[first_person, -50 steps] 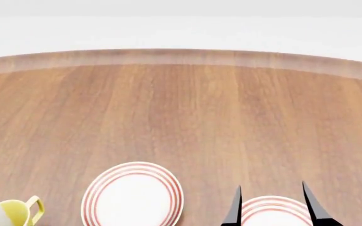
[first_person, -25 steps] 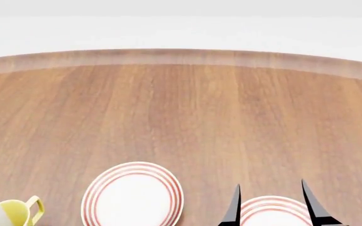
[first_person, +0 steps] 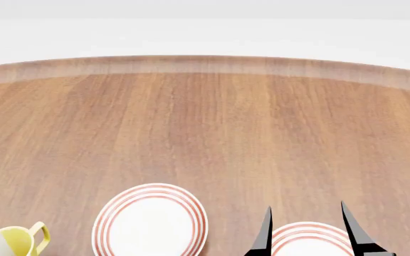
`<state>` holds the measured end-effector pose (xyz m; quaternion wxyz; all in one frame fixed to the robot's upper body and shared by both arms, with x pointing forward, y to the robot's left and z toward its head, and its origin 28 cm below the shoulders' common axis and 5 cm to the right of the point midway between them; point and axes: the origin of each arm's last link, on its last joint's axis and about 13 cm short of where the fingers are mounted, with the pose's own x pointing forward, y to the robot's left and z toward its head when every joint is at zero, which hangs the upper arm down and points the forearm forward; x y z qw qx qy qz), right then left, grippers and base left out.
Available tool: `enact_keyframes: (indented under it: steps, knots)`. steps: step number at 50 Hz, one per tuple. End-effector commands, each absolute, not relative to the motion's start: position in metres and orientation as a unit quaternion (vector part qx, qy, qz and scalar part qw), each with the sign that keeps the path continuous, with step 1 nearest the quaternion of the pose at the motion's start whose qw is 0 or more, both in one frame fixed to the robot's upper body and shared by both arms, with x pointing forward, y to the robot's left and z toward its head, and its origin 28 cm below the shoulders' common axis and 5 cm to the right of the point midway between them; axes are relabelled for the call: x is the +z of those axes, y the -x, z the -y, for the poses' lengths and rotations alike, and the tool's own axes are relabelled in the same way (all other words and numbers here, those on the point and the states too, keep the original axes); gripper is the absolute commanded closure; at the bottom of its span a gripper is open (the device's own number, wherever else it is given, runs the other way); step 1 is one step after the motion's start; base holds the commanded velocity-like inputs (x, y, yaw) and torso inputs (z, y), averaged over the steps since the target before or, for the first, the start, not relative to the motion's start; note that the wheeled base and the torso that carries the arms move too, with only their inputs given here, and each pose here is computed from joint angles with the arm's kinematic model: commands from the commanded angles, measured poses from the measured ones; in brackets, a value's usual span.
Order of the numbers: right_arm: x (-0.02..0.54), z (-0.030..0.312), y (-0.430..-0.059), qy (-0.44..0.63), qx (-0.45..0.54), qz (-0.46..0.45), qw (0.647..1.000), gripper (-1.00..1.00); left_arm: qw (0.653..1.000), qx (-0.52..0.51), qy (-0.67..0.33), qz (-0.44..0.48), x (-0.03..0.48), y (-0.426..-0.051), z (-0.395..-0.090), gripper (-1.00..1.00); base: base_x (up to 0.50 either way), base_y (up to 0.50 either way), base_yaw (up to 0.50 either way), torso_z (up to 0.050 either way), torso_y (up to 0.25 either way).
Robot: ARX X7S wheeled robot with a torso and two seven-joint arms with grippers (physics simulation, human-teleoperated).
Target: Put the white mug on the left plate.
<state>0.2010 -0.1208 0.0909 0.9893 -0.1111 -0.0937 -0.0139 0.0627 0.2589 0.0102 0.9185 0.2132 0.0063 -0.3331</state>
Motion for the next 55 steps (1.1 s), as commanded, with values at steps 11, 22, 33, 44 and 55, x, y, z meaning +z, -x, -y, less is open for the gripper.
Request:
enact_keyframes:
  steps: [11,22,33,44,55]
  knots:
    - [0.097,0.115,-0.206,0.111,-0.008,0.1,0.989,-1.0,0.905,-0.382,-0.187,-0.013,-0.01,-0.062,-0.245,-1.0,0.0,0.0,0.0,0.0,0.0]
    - [0.097,0.115,-0.206,0.111,-0.007,0.1,0.989,-1.0,0.905,-0.385,-0.179,-0.012,-0.013,-0.064,-0.243,-1.0,0.0,0.0,0.0,0.0,0.0]
    - [0.097,0.116,-0.207,0.112,-0.008,0.1,0.989,-1.0,0.903,-0.397,-0.166,-0.024,-0.021,-0.073,-0.24,-1.0,0.0,0.0,0.0,0.0,0.0]
    - [0.1,0.115,-0.207,0.111,-0.008,0.101,0.989,-1.0,0.896,-0.416,-0.154,-0.025,-0.013,-0.082,-0.237,-1.0,0.0,0.0,0.0,0.0,0.0]
    - [0.099,0.116,-0.208,0.111,-0.007,0.101,0.989,-1.0,0.885,-0.439,-0.152,-0.035,-0.023,-0.082,-0.229,-1.0,0.0,0.0,0.0,0.0,0.0]
